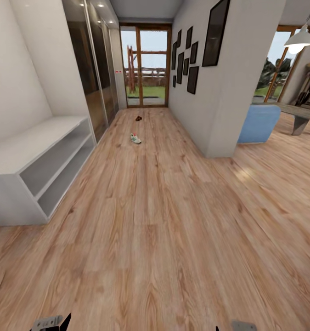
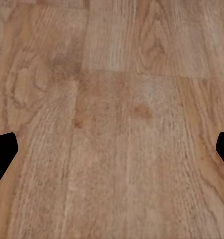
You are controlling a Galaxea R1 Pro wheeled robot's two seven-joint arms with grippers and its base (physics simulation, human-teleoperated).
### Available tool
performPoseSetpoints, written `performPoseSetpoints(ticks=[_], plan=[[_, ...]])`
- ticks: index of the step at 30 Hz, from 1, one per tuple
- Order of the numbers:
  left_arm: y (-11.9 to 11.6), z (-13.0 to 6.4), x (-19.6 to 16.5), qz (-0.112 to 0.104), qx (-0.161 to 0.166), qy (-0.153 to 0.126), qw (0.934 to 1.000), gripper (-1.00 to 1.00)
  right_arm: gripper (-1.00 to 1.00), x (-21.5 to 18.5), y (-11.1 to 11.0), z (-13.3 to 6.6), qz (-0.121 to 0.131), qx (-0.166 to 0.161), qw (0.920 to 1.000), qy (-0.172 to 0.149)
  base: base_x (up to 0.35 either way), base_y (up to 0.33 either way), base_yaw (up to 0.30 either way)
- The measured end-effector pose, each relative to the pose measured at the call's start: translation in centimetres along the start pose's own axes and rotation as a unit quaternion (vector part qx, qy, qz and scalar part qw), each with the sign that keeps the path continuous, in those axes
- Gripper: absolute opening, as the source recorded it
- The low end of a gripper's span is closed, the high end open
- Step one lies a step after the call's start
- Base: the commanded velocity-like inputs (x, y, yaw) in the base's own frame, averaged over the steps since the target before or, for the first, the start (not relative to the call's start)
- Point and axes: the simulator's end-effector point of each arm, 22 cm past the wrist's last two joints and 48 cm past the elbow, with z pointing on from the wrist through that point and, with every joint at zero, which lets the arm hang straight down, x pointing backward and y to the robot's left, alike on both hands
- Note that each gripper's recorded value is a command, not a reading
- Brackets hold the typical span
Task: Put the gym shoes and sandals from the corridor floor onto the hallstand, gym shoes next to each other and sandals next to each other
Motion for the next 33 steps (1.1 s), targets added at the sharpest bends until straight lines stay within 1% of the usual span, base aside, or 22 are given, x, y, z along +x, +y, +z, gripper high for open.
performPoseSetpoints(ticks=[33], plan=[[0.03,0.01,-0.07,0.000,0.000,-0.001,1.0000,1.00,1.00,0.00,0.00,0.00,0.000,0.000,1.0000,0.000,0.339,0.000,0.000]])
